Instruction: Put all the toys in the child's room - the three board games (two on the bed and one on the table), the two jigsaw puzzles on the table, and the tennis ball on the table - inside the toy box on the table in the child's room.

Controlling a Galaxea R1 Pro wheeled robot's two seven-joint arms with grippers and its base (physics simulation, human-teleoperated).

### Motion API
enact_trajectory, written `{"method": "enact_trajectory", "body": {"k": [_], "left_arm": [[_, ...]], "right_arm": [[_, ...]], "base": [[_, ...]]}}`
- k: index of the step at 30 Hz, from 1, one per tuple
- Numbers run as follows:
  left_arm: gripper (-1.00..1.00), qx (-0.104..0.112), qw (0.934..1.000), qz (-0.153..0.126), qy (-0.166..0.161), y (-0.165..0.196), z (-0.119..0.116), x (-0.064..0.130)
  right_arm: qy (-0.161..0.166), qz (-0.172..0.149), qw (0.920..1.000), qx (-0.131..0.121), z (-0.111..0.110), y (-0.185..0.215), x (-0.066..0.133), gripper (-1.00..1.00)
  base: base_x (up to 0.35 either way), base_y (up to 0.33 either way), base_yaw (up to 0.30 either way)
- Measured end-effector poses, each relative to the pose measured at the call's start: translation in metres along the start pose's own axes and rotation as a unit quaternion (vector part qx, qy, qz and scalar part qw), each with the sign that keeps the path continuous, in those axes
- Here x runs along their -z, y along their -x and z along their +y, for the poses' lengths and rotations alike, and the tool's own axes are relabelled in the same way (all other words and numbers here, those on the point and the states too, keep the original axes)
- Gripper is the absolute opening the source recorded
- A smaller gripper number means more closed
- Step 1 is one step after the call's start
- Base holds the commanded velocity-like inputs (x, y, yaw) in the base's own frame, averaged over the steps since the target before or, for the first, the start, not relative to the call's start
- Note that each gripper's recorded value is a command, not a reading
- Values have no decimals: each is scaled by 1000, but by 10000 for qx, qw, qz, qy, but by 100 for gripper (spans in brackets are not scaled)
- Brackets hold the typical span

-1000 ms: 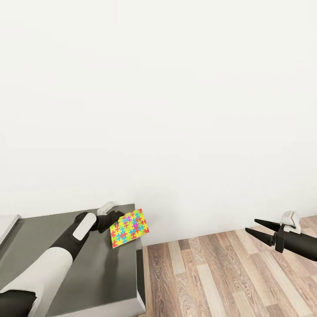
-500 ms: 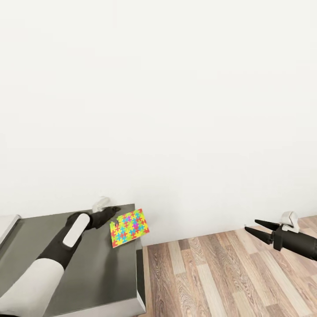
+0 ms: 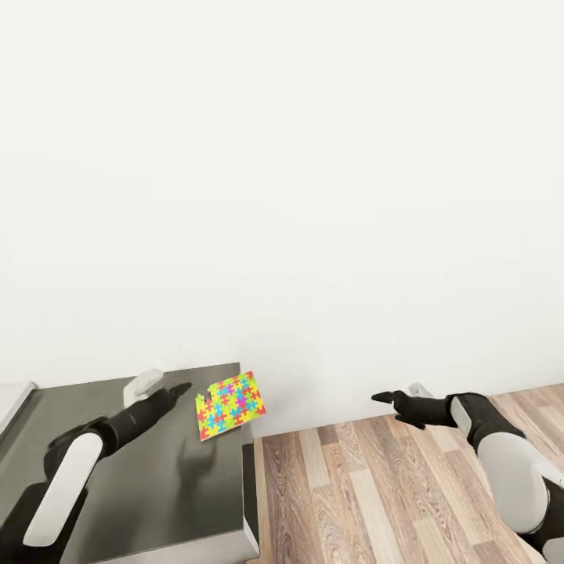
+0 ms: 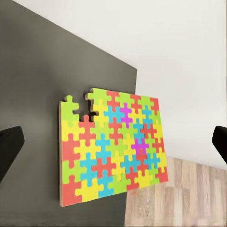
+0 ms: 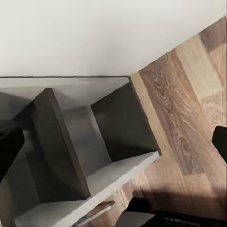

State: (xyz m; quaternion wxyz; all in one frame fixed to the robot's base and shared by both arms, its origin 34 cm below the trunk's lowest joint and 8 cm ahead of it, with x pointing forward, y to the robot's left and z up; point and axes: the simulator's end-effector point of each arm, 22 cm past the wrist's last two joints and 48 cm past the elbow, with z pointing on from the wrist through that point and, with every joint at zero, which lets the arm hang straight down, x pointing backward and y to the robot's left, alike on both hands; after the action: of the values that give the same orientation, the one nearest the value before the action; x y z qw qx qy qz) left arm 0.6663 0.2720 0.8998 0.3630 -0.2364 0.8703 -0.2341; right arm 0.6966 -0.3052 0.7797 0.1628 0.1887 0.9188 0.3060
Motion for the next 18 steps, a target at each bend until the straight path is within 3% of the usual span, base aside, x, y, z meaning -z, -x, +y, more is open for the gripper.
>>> {"method": "enact_trajectory", "body": {"k": [3,6,7,11,13,15,18], "left_arm": [[100,-26,9999,135,-34,-14,-2,5],[100,-7,9993,364,-125,-34,-12,5],[100,60,9986,489,-179,-47,-18,4],[100,175,9964,799,-237,-76,-24,6],[100,191,9957,870,-254,-83,-26,6],[100,234,9946,964,-302,-91,-29,6],[100,247,9940,1006,-346,-96,-31,3]], "right_arm": [[-54,-42,9999,-132,16,-7,-25,100],[185,-12,9996,-232,46,-19,-46,100],[510,53,9984,-234,73,-28,-57,100],[1411,172,9898,-68,135,-45,-68,100],[1666,251,9857,70,151,-51,-68,100],[2212,406,9738,347,179,-62,-63,100],[2533,374,9653,510,193,-63,-60,100]], "base": [[0,0,0],[0,0,0],[0,0,0],[0,0,0],[0,0,0],[0,0,0],[0,0,0]]}}
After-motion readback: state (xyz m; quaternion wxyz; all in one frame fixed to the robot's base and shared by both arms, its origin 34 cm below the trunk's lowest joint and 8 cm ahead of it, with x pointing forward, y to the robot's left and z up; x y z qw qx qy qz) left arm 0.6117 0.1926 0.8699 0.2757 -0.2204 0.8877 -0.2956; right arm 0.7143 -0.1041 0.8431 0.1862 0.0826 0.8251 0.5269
